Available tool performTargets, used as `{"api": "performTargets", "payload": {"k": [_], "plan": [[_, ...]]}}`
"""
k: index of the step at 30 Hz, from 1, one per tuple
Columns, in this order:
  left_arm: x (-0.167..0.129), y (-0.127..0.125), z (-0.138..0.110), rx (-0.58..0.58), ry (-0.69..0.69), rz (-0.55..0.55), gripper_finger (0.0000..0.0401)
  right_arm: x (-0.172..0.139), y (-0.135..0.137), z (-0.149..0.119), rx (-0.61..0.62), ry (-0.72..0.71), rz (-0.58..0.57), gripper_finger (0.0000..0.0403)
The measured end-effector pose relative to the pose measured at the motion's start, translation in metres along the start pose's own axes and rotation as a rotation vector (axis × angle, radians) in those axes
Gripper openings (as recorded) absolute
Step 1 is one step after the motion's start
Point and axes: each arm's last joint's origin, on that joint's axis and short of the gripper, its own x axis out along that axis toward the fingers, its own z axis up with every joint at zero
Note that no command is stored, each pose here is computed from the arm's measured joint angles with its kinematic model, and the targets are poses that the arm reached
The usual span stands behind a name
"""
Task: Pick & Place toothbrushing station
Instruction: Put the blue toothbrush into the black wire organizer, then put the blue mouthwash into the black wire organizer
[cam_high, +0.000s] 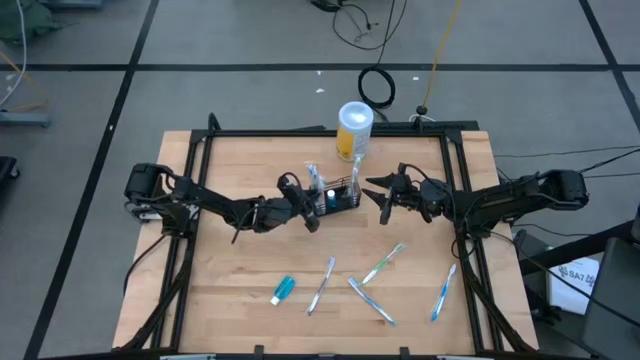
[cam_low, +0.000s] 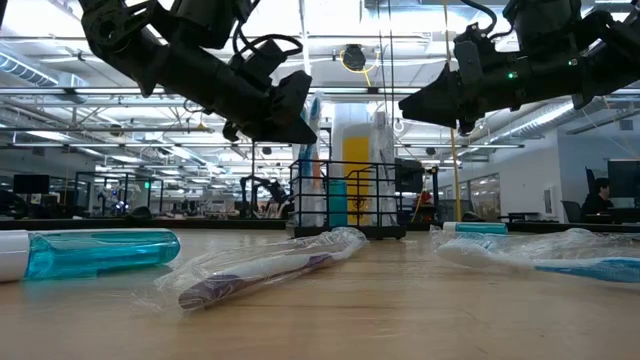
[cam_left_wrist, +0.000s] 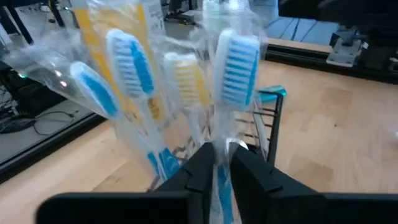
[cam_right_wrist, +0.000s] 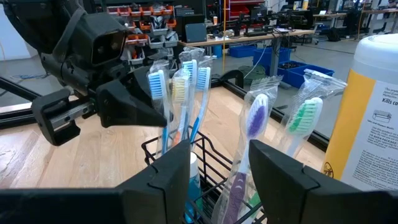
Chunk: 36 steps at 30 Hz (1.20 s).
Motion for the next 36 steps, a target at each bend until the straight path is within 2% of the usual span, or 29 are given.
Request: {"api": "performTargets", "payload": {"k": [9, 14, 18, 23, 27, 32, 36], "plan": [[-0.005, 0.0, 0.006, 0.008, -0.002, -0.02, 0.0171, 0.0, 0.0, 0.0, 0.0, 0.0, 0.0, 0.0155], [-0.021, 0.005, 0.021, -0.011, 0.014, -0.028, 0.0206, 0.0, 0.0, 0.0, -0.003, 0.0, 0.0, 0.0155], [-0.041, 0.005, 0.032, -0.018, 0.048, -0.069, 0.0211, 0.0, 0.0, 0.0, -0.007, -0.001, 0.0, 0.0155], [-0.069, -0.007, 0.035, -0.055, 0.127, -0.261, 0.0212, 0.0, 0.0, 0.0, -0.007, -0.001, -0.001, 0.0155], [-0.093, -0.024, 0.028, -0.108, 0.221, -0.393, 0.0212, 0.0, 0.0, 0.001, -0.011, -0.009, -0.001, 0.0155], [-0.123, -0.043, 0.012, -0.164, 0.346, -0.461, 0.0211, 0.0, 0.0, 0.002, -0.023, -0.016, -0.001, 0.0155], [-0.147, -0.051, -0.004, -0.151, 0.438, -0.434, 0.0211, 0.0, -0.001, 0.005, -0.063, -0.044, -0.006, 0.0155]]}}
